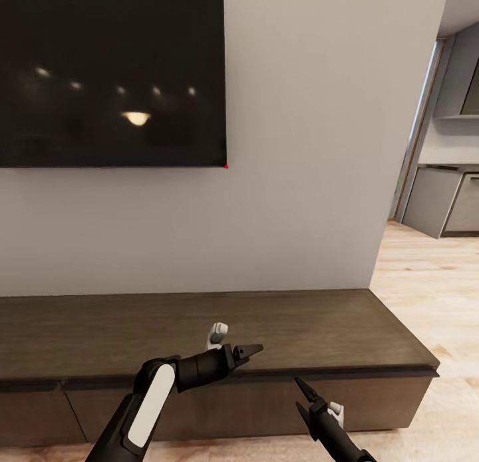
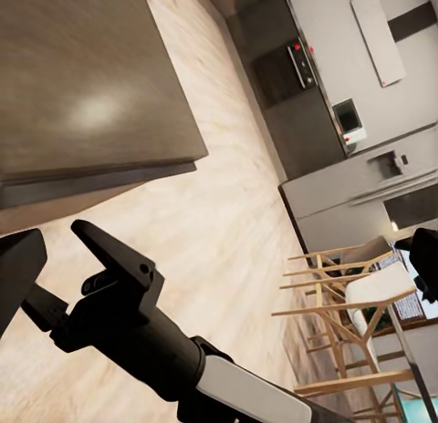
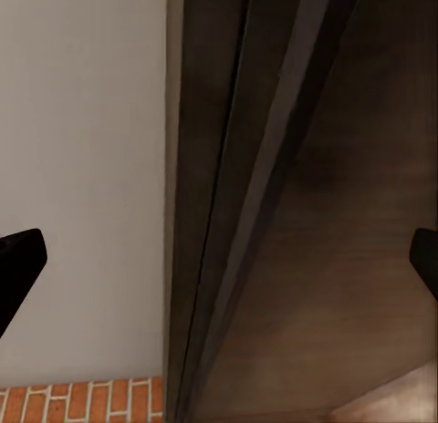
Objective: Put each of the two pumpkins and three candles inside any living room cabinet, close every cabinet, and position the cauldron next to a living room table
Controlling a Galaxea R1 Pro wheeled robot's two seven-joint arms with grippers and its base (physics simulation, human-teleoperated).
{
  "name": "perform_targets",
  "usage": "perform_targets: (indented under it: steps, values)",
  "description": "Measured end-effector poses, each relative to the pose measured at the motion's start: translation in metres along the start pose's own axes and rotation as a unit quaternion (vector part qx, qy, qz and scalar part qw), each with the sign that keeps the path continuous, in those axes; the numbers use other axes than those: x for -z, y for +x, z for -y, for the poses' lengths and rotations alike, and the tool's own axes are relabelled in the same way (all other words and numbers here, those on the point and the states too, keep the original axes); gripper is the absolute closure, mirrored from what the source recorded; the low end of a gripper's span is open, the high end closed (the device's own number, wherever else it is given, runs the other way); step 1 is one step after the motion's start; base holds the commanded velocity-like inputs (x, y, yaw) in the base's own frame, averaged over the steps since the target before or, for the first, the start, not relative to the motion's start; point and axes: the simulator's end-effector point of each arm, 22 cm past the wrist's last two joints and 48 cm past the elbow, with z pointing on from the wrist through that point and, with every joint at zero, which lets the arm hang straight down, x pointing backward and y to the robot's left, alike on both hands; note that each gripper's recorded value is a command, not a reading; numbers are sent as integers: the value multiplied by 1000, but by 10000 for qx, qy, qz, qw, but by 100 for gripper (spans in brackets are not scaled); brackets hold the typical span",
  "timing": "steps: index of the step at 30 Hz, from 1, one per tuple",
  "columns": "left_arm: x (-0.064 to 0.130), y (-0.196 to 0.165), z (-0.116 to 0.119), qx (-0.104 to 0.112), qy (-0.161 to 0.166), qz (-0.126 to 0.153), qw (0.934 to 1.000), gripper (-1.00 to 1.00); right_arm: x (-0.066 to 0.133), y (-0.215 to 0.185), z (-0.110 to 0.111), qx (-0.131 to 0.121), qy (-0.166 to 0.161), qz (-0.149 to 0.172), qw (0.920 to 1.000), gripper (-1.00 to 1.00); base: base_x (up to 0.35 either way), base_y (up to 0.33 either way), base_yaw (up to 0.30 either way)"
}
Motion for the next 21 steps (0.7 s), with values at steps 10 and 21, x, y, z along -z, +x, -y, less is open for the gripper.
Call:
perform_targets:
  steps: [10, 21]
  values:
    - [-2, 3, -9, 92, -30, -33, 9999, -100, 1, 2, 12, -46, 127, -15, 9999, -100, 0, 0, 0]
    - [-2, 3, -10, 94, -39, -32, 9999, -100, 1, 2, 12, -41, 128, -10, 9999, -100, 0, 0, 0]
